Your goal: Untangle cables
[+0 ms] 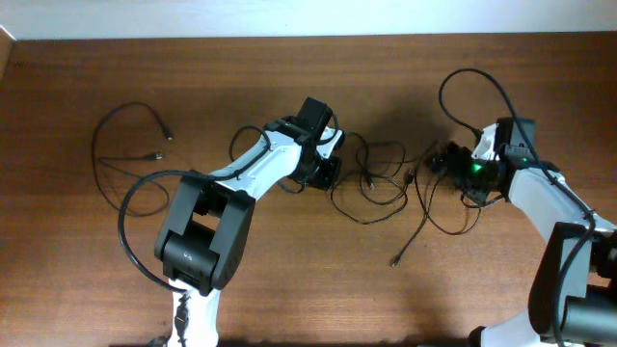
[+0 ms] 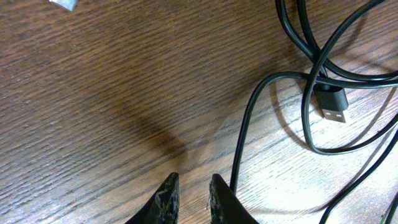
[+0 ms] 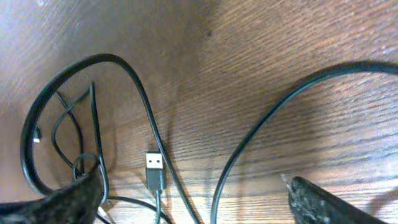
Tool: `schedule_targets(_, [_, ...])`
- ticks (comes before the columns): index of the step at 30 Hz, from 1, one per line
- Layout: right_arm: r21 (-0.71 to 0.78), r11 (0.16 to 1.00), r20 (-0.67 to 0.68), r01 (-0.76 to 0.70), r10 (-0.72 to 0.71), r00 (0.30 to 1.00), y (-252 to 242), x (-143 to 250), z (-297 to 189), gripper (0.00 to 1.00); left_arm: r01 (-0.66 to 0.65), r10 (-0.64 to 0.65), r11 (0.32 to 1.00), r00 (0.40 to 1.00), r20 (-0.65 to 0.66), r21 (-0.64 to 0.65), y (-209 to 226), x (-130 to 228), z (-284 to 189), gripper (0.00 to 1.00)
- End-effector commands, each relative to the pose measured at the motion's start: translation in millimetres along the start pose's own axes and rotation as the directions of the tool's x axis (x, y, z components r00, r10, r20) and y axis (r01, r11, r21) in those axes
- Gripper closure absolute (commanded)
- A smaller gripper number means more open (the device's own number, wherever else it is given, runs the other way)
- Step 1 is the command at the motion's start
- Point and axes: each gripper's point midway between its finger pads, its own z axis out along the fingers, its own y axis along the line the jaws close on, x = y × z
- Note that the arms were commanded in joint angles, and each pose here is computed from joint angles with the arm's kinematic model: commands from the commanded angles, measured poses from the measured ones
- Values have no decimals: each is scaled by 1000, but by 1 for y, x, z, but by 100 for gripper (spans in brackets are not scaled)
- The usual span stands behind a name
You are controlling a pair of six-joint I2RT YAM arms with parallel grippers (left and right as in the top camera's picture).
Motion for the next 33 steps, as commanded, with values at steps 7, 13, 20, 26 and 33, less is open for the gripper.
schedule_targets(7, [-44,991,-34,-124,123,992,19,7,0,2,4,-4,1000,1000,5,-5,1,-3,2,82])
schedule_targets(13, [-17,982,-192,-189,182,964,15,45,-4,2,4,-4,1000,1000,5,-5,0,-3,2,79])
schedule_targets(20, [-205,977,-169,-60,25,985,46,33,-6,2,4,-4,1000,1000,5,-5,0,-3,2,79])
schedule_targets(26, [-103,994,-113,-45,33,993,25,27,2,2,4,-4,1000,1000,5,-5,0,-3,2,78])
schedule_targets(33, [-57,992,-106,-113,107,989,18,27,5,1,4,-4,1000,1000,5,-5,0,-3,2,78])
